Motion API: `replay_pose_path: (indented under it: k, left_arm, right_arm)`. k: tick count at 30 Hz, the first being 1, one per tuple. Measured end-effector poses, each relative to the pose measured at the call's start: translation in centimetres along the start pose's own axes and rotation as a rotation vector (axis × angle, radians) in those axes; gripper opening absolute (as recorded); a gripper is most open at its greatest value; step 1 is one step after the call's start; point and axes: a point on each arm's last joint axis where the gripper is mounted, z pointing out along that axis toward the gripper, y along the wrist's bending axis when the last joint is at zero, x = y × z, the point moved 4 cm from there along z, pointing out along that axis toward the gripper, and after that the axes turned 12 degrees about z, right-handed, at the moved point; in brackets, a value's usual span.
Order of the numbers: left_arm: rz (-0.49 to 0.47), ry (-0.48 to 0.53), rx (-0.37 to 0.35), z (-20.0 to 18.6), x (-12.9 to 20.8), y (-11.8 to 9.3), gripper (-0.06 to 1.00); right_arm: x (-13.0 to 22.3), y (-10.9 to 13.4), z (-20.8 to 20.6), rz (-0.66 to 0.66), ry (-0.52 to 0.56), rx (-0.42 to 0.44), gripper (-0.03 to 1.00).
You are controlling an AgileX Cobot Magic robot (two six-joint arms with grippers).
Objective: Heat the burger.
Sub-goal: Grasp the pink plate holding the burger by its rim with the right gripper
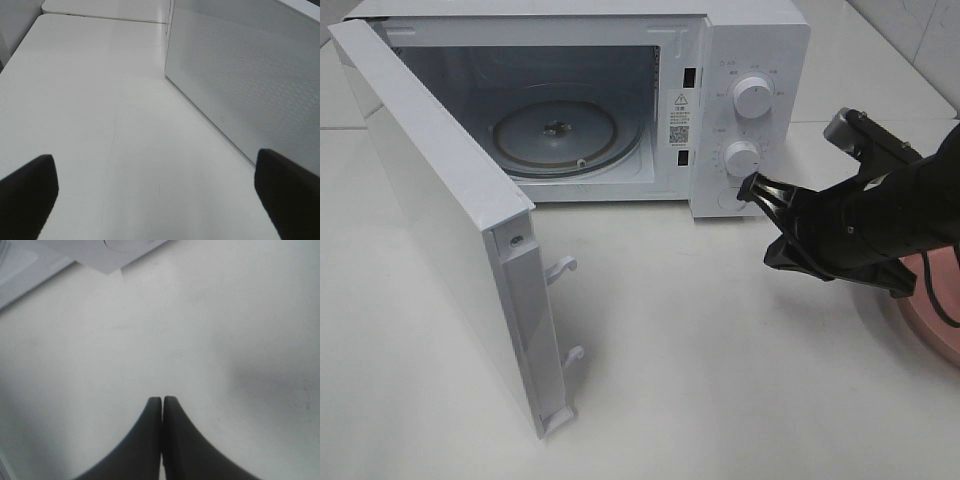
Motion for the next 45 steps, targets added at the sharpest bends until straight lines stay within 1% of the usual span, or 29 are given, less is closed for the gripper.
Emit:
replay_pose_path:
  k: [4,5,6,7,9,10,11,13,14,15,17,18,21,22,24,25,27,28,29,30,31,32,33,34,35,36,37,38,45]
  left_arm:
    - [0.0,0.0,0.0,0.0,0.0,0.0,0.99]
    - [0.0,0.0,0.0,0.0,0.0,0.0,0.99]
    - [0.0,0.0,0.0,0.0,0.0,0.0,0.99]
    - [0.0,0.0,0.0,0.0,0.0,0.0,0.99]
    - [0.0,0.0,0.0,0.0,0.0,0.0,0.99]
    - [0.0,0.0,0.0,0.0,0.0,0.0,0.99]
    - [0.0,0.0,0.0,0.0,0.0,0.0,0.99]
    - [0.0,0.0,0.0,0.0,0.0,0.0,0.99]
    - [0.0,0.0,0.0,0.0,0.0,0.0,0.99]
    - [0.0,0.0,0.0,0.0,0.0,0.0,0.99]
    - [0.0,0.0,0.0,0.0,0.0,0.0,0.99]
    - [0.0,0.0,0.0,0.0,0.0,0.0,0.99]
    - [0.0,0.0,0.0,0.0,0.0,0.0,0.99]
    - [0.0,0.0,0.0,0.0,0.0,0.0,0.99]
    - [0.0,0.0,0.0,0.0,0.0,0.0,0.99]
    - [0.0,0.0,0.0,0.0,0.0,0.0,0.99]
    - [0.0,0.0,0.0,0.0,0.0,0.0,0.99]
    - [0.0,0.0,0.0,0.0,0.0,0.0,0.99]
    - [0.0,0.0,0.0,0.0,0.0,0.0,0.99]
    - [0.0,0.0,0.0,0.0,0.0,0.0,0.99]
    - [0.0,0.0,0.0,0.0,0.0,0.0,0.99]
    - [0.0,0.0,0.0,0.0,0.0,0.0,0.99]
    - [0.0,0.0,0.0,0.0,0.0,0.0,0.99]
    - [0.0,0.0,0.0,0.0,0.0,0.0,0.99]
    - [0.0,0.0,0.0,0.0,0.0,0.0,0.99]
    - [0.0,0.0,0.0,0.0,0.0,0.0,0.99]
    - [0.0,0.0,0.0,0.0,0.0,0.0,0.99]
    - [0.0,0.0,0.0,0.0,0.0,0.0,0.99]
    - [0.0,0.0,0.0,0.0,0.0,0.0,0.99]
  right_arm:
    - [0.0,-0.8,-0.8,-0.076,0.049,0.036,0.01]
    - [-0.1,-1.3,-1.4,-0.144,0.065,0.059,0.01]
    - [-0.1,-1.3,-1.4,-0.144,0.065,0.059,0.01]
    - [-0.3,-1.7,-2.1,-0.21,0.073,0.08,0.01]
    - [-0.3,-1.9,-2.4,-0.242,0.077,0.09,0.02]
    - [-0.3,-2.3,-3.1,-0.322,0.086,0.119,0.02]
    - [-0.3,-2.3,-3.1,-0.322,0.086,0.119,0.02]
    - [-0.2,-2.8,-4.1,-0.415,0.113,0.168,0.03]
    - [-0.2,-2.8,-4.1,-0.415,0.113,0.168,0.03]
    - [-0.2,-3.2,-4.7,-0.458,0.144,0.208,0.04]
    - [-0.3,-3.2,-4.9,-0.468,0.153,0.224,0.04]
    - [-0.7,-3.6,-5.4,-0.47,0.18,0.263,0.05]
    - [-1.5,-4.2,-6.0,-0.476,0.196,0.312,0.07]
    - [-1.5,-4.2,-6.0,-0.476,0.196,0.312,0.07]
    - [-2.4,-4.6,-6.5,-0.476,0.19,0.345,0.12]
    - [-2.4,-4.6,-6.5,-0.476,0.19,0.345,0.12]
    - [-3.2,-5.1,-6.8,-0.475,0.175,0.371,0.26]
    - [-3.2,-5.1,-6.8,-0.475,0.175,0.371,0.26]
    - [-3.6,-5.3,-6.9,-0.485,0.166,0.388,0.42]
    - [-3.7,-5.5,-6.9,-0.49,0.163,0.394,0.52]
    - [-3.7,-5.5,-6.9,-0.49,0.163,0.394,0.52]
    - [-3.9,-5.6,-7.0,-0.502,0.157,0.404,0.71]
    - [-3.9,-5.6,-7.0,-0.502,0.157,0.404,0.71]
    - [-4.1,-5.6,-7.0,-0.513,0.147,0.405,0.86]
    - [-4.1,-5.6,-6.9,-0.517,0.144,0.405,0.91]
    - [-4.1,-5.6,-6.9,-0.517,0.144,0.405,0.91]
    - [-4.1,-5.7,-6.8,-0.52,0.147,0.409,0.96]
    - [-4.1,-5.9,-6.3,-0.522,0.165,0.422,0.97]
    - [-3.9,-6.7,-4.4,-0.519,0.222,0.454,0.99]
